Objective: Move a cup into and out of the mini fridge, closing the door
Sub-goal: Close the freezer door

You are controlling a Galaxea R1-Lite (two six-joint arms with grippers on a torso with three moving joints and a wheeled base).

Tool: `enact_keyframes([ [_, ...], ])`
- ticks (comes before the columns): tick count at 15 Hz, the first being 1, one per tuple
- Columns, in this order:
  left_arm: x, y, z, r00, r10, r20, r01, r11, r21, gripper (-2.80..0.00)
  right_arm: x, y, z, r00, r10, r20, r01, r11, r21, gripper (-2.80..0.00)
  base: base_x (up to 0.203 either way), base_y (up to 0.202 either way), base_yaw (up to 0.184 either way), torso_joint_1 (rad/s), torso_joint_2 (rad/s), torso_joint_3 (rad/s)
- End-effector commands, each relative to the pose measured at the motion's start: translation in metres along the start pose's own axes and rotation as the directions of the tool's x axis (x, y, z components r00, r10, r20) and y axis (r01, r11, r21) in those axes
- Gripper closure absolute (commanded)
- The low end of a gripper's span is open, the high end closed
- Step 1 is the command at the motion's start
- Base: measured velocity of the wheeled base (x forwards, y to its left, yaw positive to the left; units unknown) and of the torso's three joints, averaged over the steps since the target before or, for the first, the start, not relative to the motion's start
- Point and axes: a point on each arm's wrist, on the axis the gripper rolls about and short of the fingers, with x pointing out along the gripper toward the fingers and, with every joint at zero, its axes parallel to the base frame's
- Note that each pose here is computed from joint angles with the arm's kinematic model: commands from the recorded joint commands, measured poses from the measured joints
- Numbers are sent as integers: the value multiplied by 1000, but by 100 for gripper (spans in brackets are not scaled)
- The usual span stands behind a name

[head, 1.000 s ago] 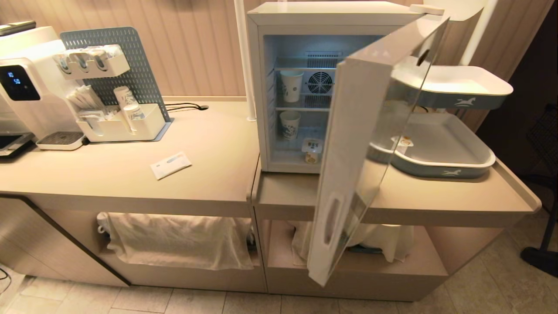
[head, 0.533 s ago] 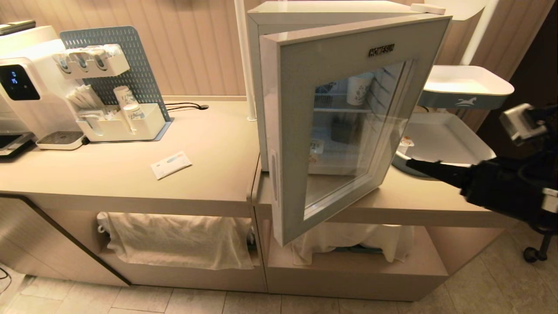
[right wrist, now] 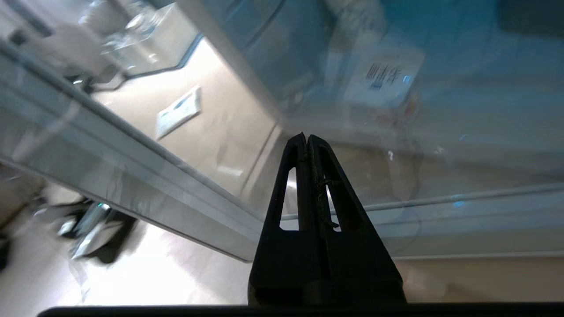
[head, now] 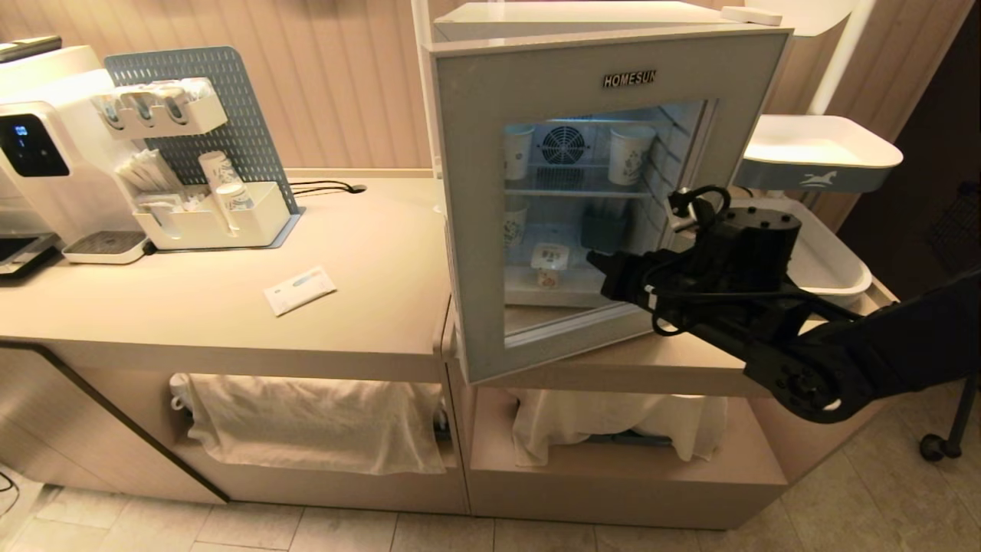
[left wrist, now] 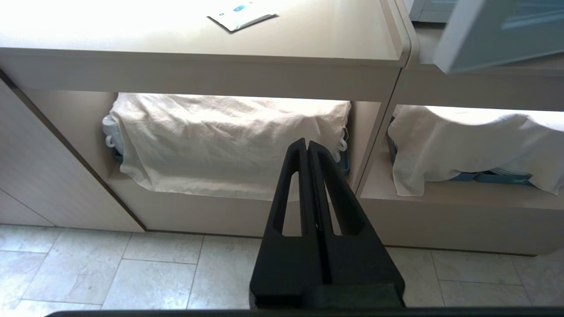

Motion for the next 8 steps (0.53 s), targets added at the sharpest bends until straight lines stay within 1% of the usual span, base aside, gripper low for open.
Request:
enact_keyframes([
  [1, 0, 0, 0, 1000, 1, -3, -1, 1000, -1, 0, 28, -1, -23, 999, -50, -21, 48, 997, -54, 0, 0, 0, 0, 0, 0, 0],
  [3, 0, 0, 0, 1000, 1, -3, -1, 1000, -5, 0, 46, 0, -25, 991, -134, 10, 134, 981, -141, 0, 0, 0, 0, 0, 0, 0],
  [4, 0, 0, 0, 1000, 1, -3, -1, 1000, -5, 0, 51, 0, -23, 986, -165, 21, 166, 971, -170, 0, 0, 0, 0, 0, 0, 0],
  [5, 0, 0, 0, 1000, 1, -2, -1, 1000, -5, 0, 52, 1, -23, 984, -177, 6, 176, 968, -182, 0, 0, 0, 0, 0, 0, 0],
  [8, 0, 0, 0, 1000, 1, -3, -1, 1000, -5, 0, 50, 2, -23, 983, -181, 1, 179, 967, -183, 0, 0, 0, 0, 0, 0, 0],
])
